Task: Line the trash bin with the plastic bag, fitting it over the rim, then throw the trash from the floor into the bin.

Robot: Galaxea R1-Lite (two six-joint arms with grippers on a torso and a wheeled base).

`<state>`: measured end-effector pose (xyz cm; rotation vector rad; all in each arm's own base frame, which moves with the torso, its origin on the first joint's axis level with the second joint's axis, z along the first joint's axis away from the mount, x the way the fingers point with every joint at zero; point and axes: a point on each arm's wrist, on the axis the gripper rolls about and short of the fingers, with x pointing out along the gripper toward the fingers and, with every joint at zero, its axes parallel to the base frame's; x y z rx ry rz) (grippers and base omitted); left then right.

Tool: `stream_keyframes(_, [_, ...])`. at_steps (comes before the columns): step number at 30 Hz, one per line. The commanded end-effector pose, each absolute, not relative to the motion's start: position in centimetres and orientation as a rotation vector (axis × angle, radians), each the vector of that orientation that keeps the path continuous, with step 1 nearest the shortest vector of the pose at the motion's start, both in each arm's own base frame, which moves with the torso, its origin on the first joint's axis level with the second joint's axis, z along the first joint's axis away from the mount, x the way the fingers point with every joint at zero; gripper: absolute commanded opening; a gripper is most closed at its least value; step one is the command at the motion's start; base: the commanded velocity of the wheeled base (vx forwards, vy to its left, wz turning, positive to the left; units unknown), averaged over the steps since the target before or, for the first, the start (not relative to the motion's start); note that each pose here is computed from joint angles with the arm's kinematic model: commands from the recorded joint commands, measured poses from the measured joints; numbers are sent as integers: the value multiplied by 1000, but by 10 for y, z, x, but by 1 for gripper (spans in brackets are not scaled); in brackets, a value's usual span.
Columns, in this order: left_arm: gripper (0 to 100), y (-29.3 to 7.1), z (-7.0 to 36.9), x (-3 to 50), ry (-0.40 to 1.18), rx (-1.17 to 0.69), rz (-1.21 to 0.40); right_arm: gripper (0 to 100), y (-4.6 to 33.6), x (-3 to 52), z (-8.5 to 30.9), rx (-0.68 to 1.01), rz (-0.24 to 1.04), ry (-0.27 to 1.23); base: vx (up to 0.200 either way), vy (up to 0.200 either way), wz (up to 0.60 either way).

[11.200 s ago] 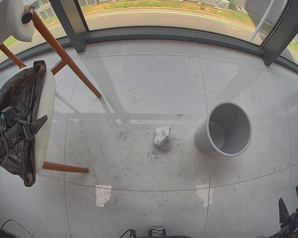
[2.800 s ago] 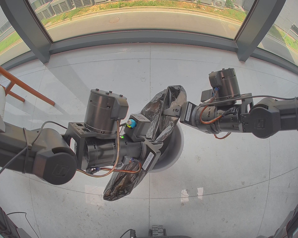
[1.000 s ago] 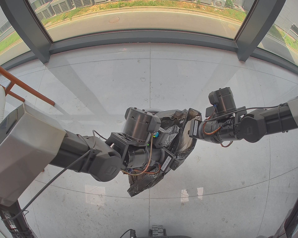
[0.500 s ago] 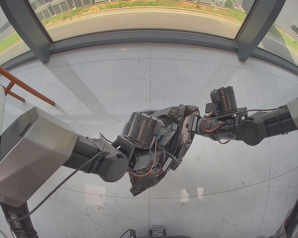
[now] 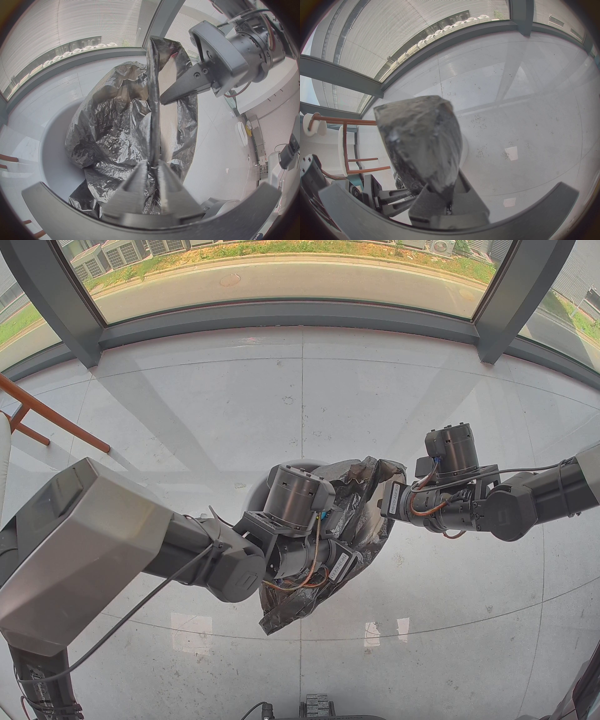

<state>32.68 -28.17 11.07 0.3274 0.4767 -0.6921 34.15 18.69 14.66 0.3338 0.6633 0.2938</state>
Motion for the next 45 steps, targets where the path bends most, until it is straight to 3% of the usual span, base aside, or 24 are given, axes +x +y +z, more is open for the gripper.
stream_keyframes(1, [0, -281, 107, 326, 489, 329, -693, 0, 186, 340, 148, 334, 294, 660, 0, 0, 0])
stream_keyframes(12, [0, -263, 153, 324, 425, 274, -669, 0, 175, 313, 138, 231, 350, 724, 0, 0, 0])
stream_keyframes(25, [0, -235, 178, 341, 365, 234, -590, 0, 187, 325, 155, 132, 515, 645, 0, 0, 0])
stream_keyframes(45, [0, -193, 226, 355, 295, 188, -502, 0, 176, 375, 165, 123, 501, 553, 0, 0, 0])
